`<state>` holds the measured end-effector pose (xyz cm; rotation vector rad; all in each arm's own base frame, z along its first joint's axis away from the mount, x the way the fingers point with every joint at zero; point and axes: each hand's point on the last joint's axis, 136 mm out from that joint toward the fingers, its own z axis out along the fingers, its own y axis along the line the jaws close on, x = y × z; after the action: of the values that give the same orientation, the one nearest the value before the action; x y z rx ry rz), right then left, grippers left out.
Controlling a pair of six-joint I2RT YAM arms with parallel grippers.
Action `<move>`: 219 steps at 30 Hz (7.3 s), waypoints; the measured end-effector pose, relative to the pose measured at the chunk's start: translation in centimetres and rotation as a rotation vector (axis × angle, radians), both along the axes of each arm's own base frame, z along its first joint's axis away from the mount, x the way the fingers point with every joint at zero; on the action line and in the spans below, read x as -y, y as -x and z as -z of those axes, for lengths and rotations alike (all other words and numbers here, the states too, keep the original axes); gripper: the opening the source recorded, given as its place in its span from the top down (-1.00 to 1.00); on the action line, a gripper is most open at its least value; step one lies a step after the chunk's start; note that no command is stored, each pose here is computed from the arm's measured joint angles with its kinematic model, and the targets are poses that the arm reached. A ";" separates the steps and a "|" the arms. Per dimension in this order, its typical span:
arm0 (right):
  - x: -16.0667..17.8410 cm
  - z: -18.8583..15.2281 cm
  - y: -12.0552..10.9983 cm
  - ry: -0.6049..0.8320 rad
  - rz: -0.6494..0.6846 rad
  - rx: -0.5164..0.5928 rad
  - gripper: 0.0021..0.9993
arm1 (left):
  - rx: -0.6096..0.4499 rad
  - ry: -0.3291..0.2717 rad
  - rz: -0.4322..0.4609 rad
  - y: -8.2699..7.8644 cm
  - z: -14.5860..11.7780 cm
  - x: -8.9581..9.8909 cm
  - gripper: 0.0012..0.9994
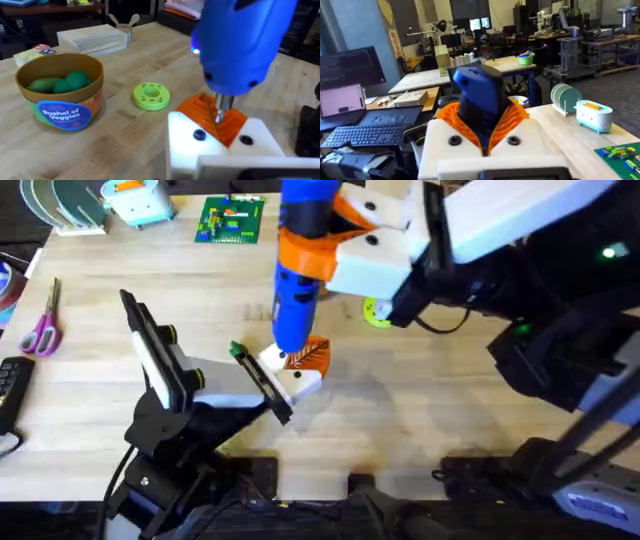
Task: Pick up the gripper from the table and insert it into the empty holder that is missing its gripper. Then pick up a screw, insert it into the mounting hole, and use the screwdriver to tighten it. Finally, clean up the table by picking up the vegetable and placing it into the bucket.
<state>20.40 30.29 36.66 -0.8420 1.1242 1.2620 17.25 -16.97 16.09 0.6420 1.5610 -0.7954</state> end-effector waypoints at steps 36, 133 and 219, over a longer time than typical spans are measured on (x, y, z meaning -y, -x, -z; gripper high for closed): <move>-1.3 0.3 -0.5 0.016 -0.012 0.017 0.96 | 0.000 0.000 0.000 0.0 0.0 0.0 0.99; -1.5 1.0 -1.3 0.028 -0.007 -0.042 0.96 | -0.001 0.000 0.000 0.0 0.0 0.0 0.99; -1.6 0.4 -0.3 0.026 -0.057 0.059 0.96 | -0.003 0.002 -0.001 0.0 0.0 0.0 0.99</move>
<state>20.72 31.92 36.24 -0.9307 1.0785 1.2635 17.25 -16.97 16.08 0.6393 1.5629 -0.7975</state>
